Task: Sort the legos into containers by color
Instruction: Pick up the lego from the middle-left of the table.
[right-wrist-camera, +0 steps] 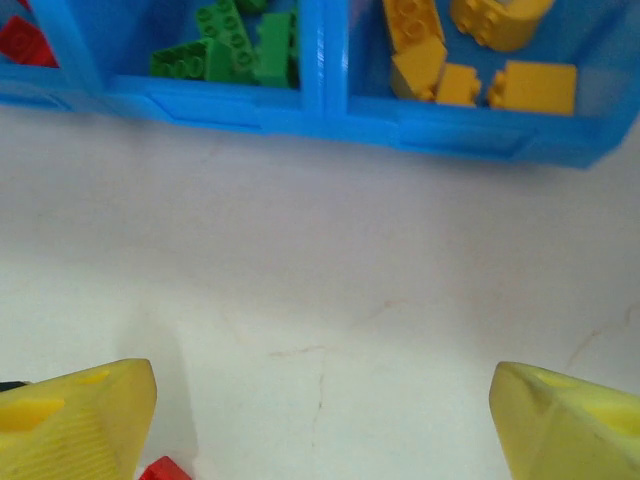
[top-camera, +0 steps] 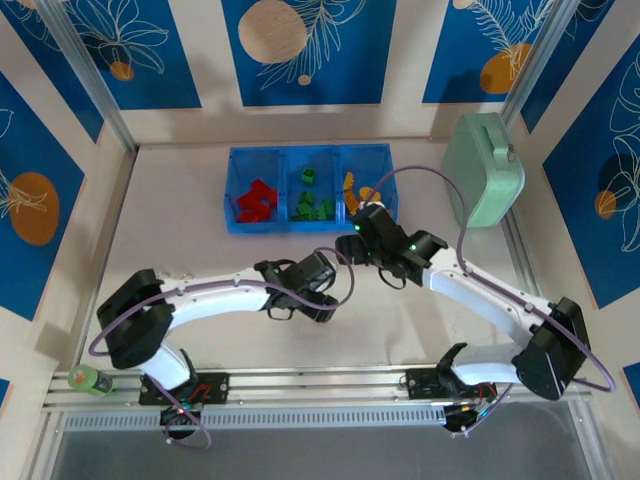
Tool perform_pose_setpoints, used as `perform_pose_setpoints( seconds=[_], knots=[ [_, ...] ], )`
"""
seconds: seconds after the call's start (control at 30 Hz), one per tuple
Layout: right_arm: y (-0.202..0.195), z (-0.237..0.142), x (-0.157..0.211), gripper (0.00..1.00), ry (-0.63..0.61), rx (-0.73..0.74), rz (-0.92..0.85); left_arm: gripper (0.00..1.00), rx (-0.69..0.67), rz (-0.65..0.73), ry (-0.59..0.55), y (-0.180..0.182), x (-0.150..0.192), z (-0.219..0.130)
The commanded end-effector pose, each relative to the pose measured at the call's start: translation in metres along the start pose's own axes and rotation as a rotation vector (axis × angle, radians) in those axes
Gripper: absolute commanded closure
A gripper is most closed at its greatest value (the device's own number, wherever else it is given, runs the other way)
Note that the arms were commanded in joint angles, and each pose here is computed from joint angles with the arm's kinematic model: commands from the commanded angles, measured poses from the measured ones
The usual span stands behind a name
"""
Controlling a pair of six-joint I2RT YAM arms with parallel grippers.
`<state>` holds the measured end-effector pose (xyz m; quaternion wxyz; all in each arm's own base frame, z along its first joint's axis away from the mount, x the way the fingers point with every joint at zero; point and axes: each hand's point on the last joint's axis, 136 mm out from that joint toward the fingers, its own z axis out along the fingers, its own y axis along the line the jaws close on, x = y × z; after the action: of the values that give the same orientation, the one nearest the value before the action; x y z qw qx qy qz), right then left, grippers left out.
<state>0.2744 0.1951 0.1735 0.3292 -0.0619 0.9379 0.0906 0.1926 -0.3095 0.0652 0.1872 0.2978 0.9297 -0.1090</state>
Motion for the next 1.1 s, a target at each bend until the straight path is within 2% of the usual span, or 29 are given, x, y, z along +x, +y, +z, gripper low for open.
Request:
perform_pose_setpoints(
  seconds=[0.0,0.47,0.57,0.67,0.8,0.93,1.07],
  knots=[
    [-0.004,-0.007,0.0,0.13,-0.031,-0.028,0.091,0.24,0.002,-0.01,0.044,-0.009,0.002,0.007],
    [-0.034,-0.011,0.028,0.13,-0.029,-0.009,0.163,0.39,-0.058,-0.03,0.166,-0.011,0.024,0.036],
    [-0.04,-0.012,0.031,0.13,-0.031,-0.008,0.178,0.48,-0.068,-0.029,0.172,-0.01,0.025,0.038],
    [-0.044,-0.013,0.033,0.13,-0.033,-0.003,0.192,0.57,-0.08,-0.031,0.166,-0.009,0.023,0.037],
    [-0.052,-0.008,0.039,0.13,-0.025,0.02,0.215,0.63,-0.098,-0.039,0.142,-0.005,0.018,0.031],
    [-0.063,-0.001,0.05,0.13,0.006,0.052,0.248,0.65,-0.115,-0.066,0.097,0.01,0.005,0.019],
    [-0.067,0.001,0.057,0.13,0.02,0.061,0.255,0.65,-0.114,-0.118,0.02,0.035,-0.022,0.0]
  ],
)
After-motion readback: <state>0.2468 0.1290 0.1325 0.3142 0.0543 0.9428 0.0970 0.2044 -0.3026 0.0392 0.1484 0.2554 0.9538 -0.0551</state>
